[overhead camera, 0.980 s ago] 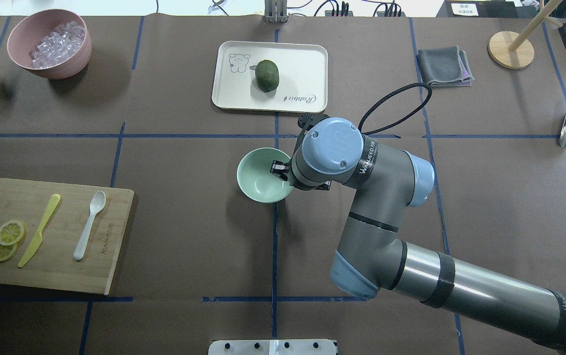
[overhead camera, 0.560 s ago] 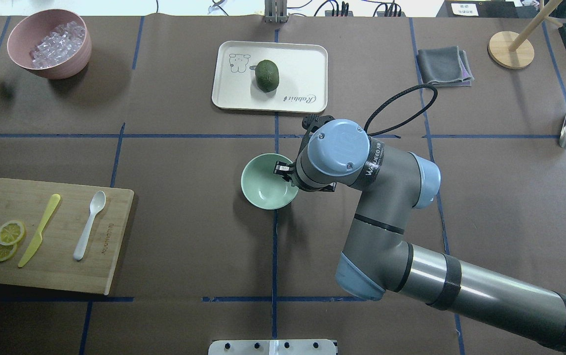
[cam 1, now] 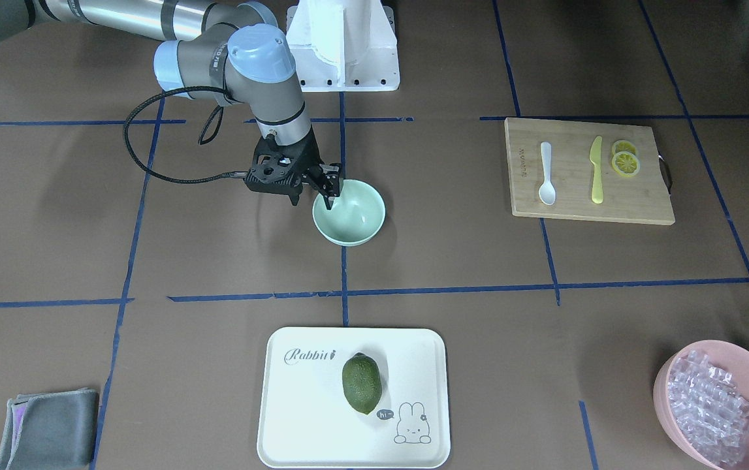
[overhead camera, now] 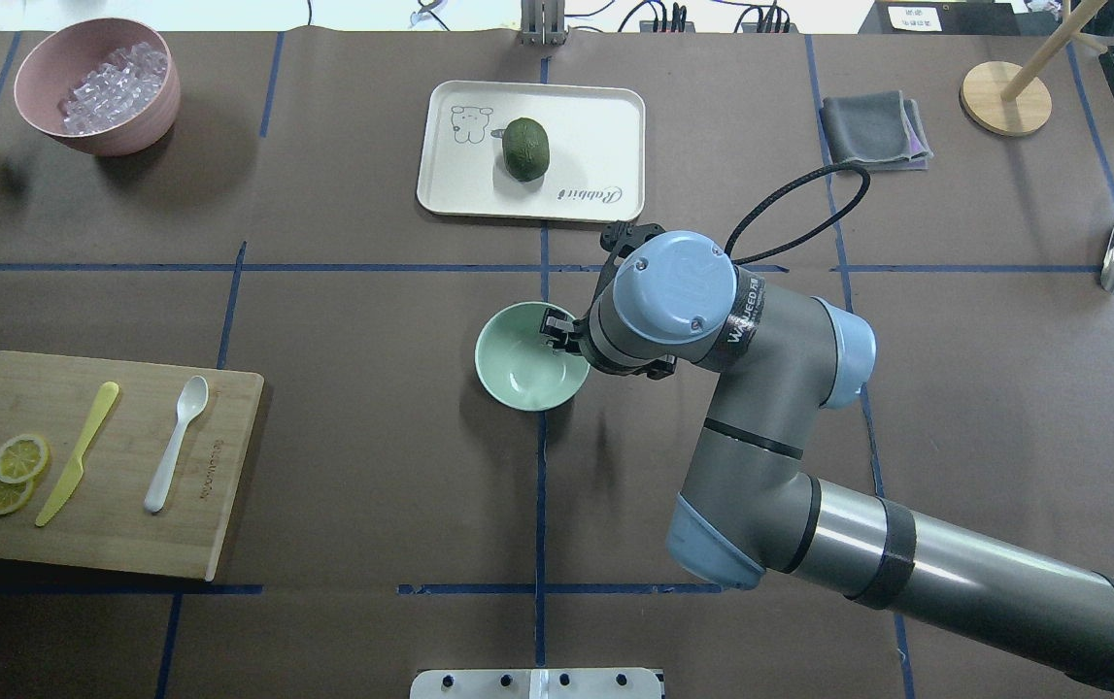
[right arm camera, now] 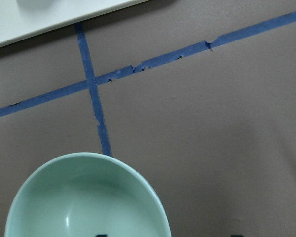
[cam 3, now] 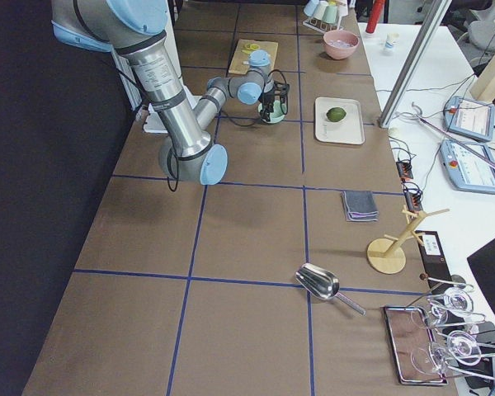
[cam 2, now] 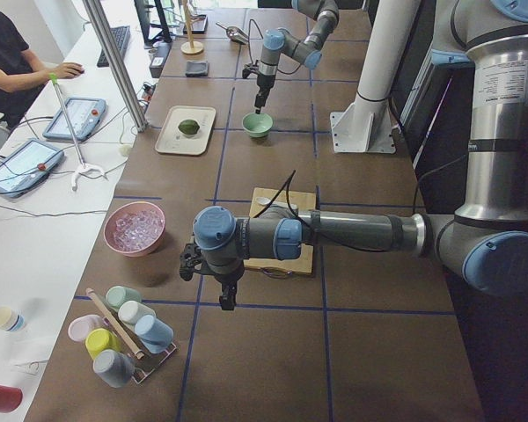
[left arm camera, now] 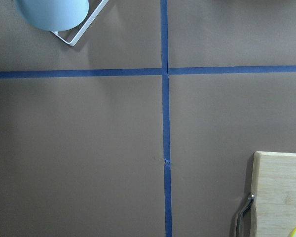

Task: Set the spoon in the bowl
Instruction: 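Set the green bowl down and open the right gripper, then withdraw the right gripper from the bowl while the left gripper reaches toward the white spoon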

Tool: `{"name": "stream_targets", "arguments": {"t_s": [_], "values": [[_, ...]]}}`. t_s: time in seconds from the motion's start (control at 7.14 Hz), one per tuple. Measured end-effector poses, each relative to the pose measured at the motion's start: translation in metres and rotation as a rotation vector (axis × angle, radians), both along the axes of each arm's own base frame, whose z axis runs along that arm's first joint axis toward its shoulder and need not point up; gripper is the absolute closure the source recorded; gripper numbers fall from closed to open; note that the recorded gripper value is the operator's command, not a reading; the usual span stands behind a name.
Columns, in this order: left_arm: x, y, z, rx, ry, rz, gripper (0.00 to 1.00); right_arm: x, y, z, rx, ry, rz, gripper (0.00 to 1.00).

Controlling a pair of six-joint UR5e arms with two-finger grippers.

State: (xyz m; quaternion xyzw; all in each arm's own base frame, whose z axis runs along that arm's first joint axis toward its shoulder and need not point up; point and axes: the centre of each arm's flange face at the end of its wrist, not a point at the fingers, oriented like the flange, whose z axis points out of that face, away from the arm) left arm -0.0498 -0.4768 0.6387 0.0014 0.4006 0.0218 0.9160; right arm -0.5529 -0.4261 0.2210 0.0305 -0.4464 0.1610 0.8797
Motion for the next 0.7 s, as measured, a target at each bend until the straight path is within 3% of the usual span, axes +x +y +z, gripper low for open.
{"name": "stream_targets", "arguments": {"t_s": [0.42, 0.7], "values": [[0.011, -0.006, -0.027, 0.027, 0.0, -0.003, 0.0, 0.013, -0.002, -0.009, -0.002, 0.005, 0.005, 0.0], [0.08, -0.006, -0.116, 0.026, 0.022, -0.022, 0.0, 0.046, -0.004, -0.022, 0.008, 0.077, -0.022, 0.0]]}}
